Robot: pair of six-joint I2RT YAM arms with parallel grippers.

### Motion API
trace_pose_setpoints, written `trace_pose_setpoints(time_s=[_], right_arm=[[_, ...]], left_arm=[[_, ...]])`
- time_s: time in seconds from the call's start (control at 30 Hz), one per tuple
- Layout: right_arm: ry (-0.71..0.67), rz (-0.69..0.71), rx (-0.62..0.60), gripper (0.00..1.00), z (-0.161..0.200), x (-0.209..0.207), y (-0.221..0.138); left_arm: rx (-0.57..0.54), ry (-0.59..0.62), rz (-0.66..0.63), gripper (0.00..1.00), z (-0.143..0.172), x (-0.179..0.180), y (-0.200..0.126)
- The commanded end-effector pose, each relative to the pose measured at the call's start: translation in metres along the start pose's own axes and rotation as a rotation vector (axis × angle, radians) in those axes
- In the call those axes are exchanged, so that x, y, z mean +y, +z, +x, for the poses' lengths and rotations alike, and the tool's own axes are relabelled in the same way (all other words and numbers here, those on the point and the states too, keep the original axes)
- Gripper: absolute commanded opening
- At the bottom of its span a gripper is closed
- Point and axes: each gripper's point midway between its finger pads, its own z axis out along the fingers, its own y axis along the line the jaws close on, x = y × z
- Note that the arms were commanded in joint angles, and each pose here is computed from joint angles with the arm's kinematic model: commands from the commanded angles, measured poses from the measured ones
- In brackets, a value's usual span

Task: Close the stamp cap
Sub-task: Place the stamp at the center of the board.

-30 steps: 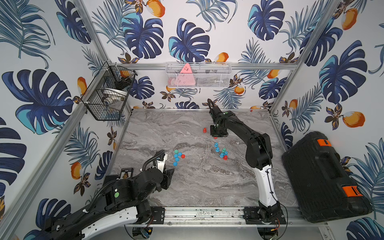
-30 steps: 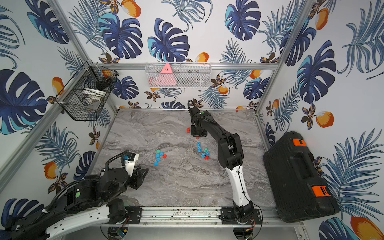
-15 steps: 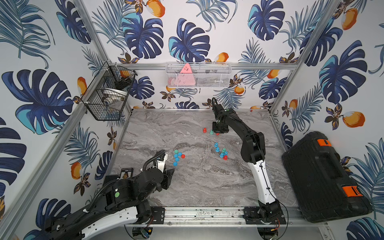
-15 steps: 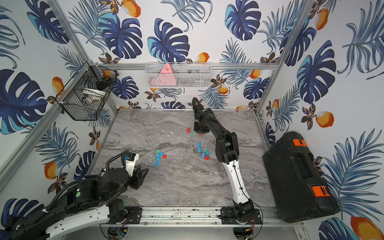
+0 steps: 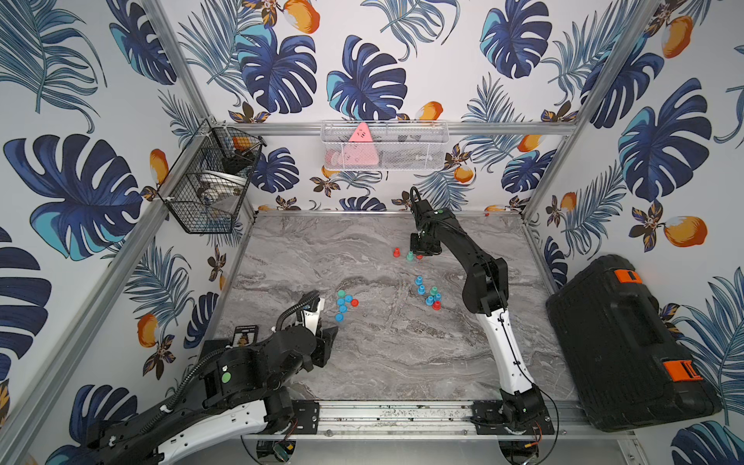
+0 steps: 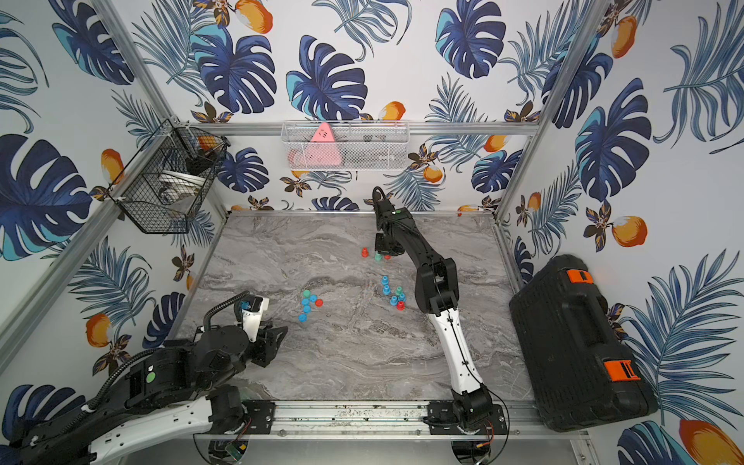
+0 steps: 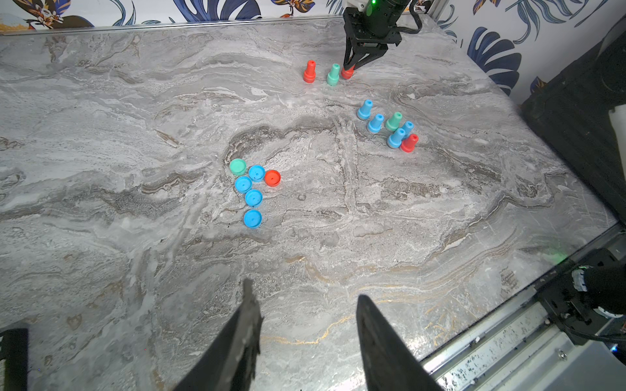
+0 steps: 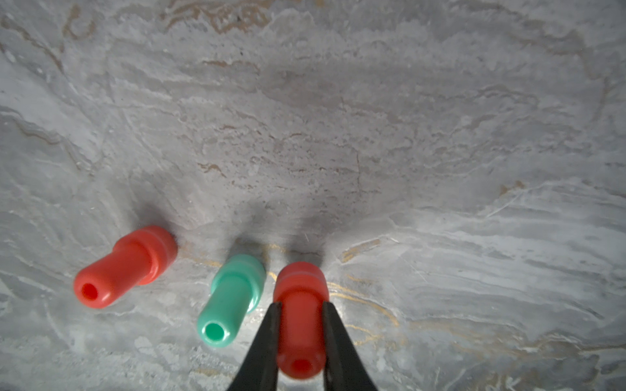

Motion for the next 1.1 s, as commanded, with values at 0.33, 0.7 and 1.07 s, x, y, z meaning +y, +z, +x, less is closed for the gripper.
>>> trace_pose_setpoints(time_s=[0.33, 0.7, 1.07], right_arm=[[-0.008, 0.037, 0.040, 0.25, 0.011, -0.005, 0.004], [-0.012, 0.042, 0.026, 0.31, 0.008, -0.003, -0.002], [-0.007, 0.055, 0.001, 0.39, 0.011, -0.007, -0.030]], left_arm=[[-0.014, -0.010, -0.001, 0.51, -0.002, 0.000, 0.000], [-0.015, -0.011, 0.000, 0.51, -0.002, 0.001, -0.001], [-0.017, -0.013, -0.002, 0.51, -0.002, 0.001, -0.001]])
